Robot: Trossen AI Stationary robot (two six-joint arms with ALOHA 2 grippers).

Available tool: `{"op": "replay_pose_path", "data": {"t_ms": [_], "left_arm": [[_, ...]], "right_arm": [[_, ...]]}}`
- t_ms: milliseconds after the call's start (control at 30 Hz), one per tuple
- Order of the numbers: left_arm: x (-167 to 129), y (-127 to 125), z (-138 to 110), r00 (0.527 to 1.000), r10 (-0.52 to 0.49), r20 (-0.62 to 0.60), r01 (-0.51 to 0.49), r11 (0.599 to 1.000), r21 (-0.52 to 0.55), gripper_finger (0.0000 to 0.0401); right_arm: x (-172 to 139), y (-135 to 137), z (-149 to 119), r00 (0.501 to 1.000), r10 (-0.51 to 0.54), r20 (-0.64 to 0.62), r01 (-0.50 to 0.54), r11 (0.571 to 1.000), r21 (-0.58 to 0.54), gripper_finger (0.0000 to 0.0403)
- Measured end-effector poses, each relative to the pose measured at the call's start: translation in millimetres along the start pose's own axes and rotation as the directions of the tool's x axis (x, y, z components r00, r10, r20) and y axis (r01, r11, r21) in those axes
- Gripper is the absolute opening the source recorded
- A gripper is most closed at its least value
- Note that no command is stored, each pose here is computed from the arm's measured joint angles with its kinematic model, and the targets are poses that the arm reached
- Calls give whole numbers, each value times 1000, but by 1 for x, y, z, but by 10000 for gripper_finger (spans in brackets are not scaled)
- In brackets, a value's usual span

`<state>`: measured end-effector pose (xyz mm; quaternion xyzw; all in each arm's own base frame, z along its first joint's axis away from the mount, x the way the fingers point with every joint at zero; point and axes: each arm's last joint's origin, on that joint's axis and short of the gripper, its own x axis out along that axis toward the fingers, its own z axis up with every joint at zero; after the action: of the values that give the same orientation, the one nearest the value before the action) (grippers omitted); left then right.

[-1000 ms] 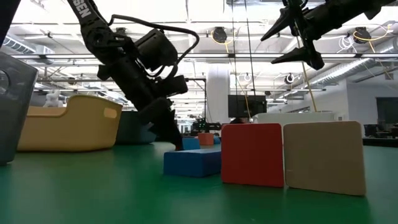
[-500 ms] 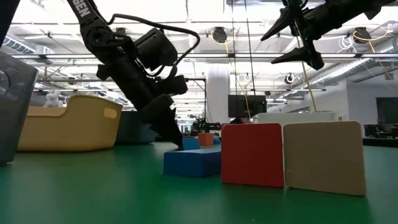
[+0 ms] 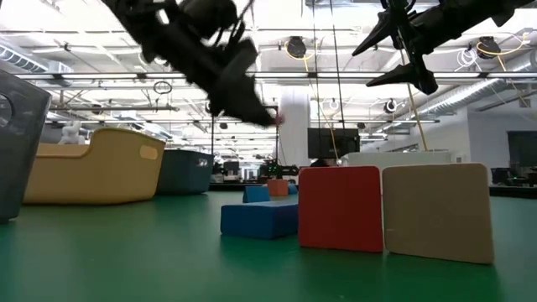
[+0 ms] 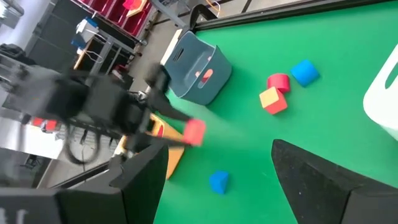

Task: Sort & place blocks by color
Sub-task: Put the bottom orange block into the blue bin

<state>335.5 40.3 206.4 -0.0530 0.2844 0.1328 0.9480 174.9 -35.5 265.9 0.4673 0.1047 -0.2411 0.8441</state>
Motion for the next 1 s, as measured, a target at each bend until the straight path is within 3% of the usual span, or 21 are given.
{"op": "replay_pose_path", "data": {"t_ms": [167,333,400,700,767,1000], "left_arm": [[-30,15,10,991,132,-12,-132,987,-93,133],[-53,32,6,957,272,-103,-286,943,-173,133],[-57,37,11,948,308,-82,-318,923,-217,133],[-75,64,-7,866,404,-296,-489,811,-322,133],[-79,69,-16,833,400,-381,-527,782,-332,133],[-82,82,-26,780,389,-490,-587,725,-359,133]], "right_arm": [[0,0,0,1000,0,0,0,1000,1,279],[0,0,0,1000,3,1,-3,1000,2,279],[0,0,0,1000,4,3,-4,1000,0,279],[0,0,0,1000,-3,-2,3,1000,0,279],[1,0,0,1000,-3,-1,3,1000,1,279],[1,0,0,1000,-3,-2,3,1000,1,279]]}}
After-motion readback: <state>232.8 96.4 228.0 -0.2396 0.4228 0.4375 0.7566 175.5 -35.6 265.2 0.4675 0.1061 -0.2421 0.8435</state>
